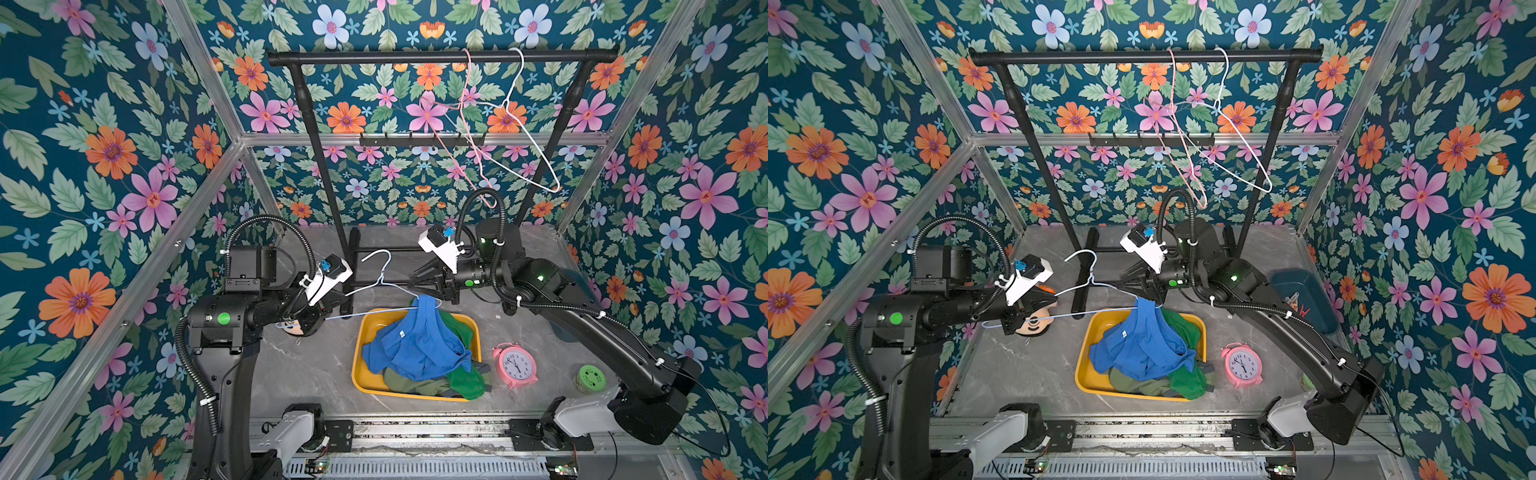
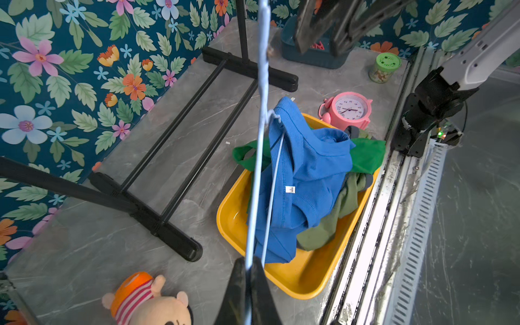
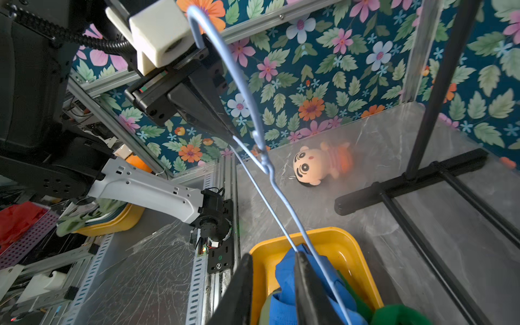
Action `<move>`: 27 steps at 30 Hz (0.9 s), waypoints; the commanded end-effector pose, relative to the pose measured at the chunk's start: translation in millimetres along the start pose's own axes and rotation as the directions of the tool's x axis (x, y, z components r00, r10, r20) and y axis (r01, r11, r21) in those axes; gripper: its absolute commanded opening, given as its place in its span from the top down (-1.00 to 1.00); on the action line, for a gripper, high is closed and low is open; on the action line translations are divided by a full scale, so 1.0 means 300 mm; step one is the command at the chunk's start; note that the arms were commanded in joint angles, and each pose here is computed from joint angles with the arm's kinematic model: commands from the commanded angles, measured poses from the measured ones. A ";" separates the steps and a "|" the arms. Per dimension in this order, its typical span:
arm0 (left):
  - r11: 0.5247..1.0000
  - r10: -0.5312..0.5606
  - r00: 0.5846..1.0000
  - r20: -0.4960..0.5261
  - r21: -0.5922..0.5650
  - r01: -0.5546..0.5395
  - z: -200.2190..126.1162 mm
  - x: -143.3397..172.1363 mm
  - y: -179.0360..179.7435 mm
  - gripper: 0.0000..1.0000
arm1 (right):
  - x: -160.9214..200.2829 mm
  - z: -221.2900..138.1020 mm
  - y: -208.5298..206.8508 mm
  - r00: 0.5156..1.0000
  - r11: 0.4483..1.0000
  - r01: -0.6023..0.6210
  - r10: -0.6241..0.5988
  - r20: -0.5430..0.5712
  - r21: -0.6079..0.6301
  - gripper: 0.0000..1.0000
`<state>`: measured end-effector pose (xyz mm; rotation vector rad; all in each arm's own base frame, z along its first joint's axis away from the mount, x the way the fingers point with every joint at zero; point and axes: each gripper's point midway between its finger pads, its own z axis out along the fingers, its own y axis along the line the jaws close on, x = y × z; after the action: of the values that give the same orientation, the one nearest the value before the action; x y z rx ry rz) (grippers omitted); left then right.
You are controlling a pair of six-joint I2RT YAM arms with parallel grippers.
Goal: Remove the clothespins securing tank tops to the hanger
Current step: Remove the tank top from the hanger.
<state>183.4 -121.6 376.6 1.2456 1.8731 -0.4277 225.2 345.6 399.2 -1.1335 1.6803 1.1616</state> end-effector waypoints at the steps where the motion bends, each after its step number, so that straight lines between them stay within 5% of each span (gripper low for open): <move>1: 1.000 0.021 0.998 -0.062 -0.002 -0.021 -0.016 0.032 -0.012 1.00 | 0.013 -0.008 -0.020 1.000 0.999 -0.027 0.027 -0.002 0.034 0.45; 8: 0.998 0.034 0.993 -0.117 -0.041 -0.039 -0.018 0.064 0.011 1.00 | 0.253 -0.036 -0.135 0.954 0.942 -0.194 0.246 -0.169 0.275 0.46; 12: 0.997 0.058 0.995 -0.087 -0.049 -0.062 -0.037 0.031 0.008 1.00 | 0.433 -0.030 -0.095 0.899 0.912 -0.321 0.379 -0.220 0.256 0.43; 20: 0.996 0.068 0.996 -0.052 -0.058 -0.071 -0.053 -0.022 0.027 1.00 | 0.645 0.043 -0.174 0.861 0.862 -0.358 0.454 -0.229 0.360 0.42; 27: 0.995 0.069 0.996 -0.058 -0.075 -0.073 -0.062 -0.022 0.030 1.00 | 0.764 -0.003 -0.184 0.823 0.832 -0.340 0.489 -0.289 0.437 0.98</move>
<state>187.3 -108.7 396.1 1.2718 1.8610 -0.2717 207.9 288.7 173.2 -0.8148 2.4415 0.8932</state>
